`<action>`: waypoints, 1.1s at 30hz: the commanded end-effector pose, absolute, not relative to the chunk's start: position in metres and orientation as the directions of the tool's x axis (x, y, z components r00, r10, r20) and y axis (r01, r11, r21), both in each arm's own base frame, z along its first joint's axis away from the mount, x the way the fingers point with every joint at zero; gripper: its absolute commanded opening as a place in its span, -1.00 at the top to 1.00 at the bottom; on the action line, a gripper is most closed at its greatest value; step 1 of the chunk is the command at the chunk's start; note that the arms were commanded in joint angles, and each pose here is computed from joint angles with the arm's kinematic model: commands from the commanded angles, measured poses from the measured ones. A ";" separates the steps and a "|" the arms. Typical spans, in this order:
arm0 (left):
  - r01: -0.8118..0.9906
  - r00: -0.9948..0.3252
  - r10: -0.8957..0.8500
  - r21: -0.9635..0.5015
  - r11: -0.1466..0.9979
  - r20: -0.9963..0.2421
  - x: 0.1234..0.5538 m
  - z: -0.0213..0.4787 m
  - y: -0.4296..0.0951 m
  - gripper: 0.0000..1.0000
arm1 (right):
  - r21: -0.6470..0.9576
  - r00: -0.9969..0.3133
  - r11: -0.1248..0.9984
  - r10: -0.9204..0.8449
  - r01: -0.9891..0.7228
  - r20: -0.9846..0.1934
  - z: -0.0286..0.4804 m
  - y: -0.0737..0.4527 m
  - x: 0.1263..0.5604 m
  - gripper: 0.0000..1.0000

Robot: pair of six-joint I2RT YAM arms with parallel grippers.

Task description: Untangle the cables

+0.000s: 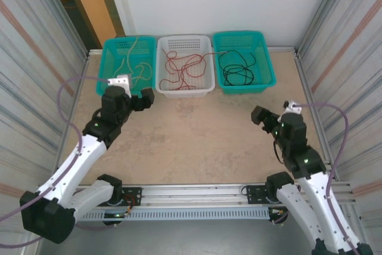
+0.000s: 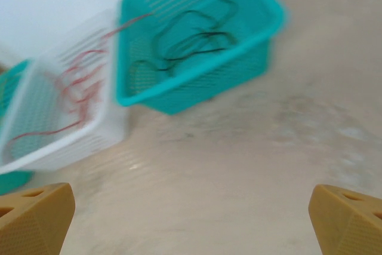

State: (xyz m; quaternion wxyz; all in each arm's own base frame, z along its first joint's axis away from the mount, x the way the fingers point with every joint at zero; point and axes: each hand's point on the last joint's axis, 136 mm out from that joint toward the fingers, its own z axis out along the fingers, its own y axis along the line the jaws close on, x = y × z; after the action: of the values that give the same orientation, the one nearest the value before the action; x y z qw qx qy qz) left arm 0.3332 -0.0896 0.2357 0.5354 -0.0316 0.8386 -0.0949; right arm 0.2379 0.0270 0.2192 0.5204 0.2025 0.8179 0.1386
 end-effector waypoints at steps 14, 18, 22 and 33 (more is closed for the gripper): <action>-0.116 -0.349 0.168 0.220 0.969 -0.922 0.381 0.124 -0.010 -0.97 | -0.075 -0.306 0.861 0.096 0.503 -0.947 0.137 -0.059 0.277 -0.98; -0.049 -0.321 0.137 0.160 0.986 -0.937 0.385 0.110 -0.010 -0.97 | -0.111 -0.307 0.941 -0.009 0.319 -0.952 0.126 -0.028 0.320 -0.98; -0.038 -0.323 0.083 0.100 0.994 -0.943 0.391 0.097 -0.001 -0.97 | -0.025 -0.255 0.993 0.005 0.115 -0.967 0.123 0.000 0.356 -0.98; 0.049 -0.382 0.073 0.059 0.997 -0.921 0.396 0.091 -0.010 -0.97 | 0.108 -0.398 0.990 0.134 0.086 -0.908 0.081 -0.021 0.393 -0.98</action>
State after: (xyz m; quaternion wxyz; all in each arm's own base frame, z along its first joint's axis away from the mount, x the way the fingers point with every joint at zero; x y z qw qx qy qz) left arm 0.3915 -0.0091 0.0844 0.5467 0.0337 0.8364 0.0212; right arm 0.3841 -0.0266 0.0690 0.5357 0.0642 0.8417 -0.0210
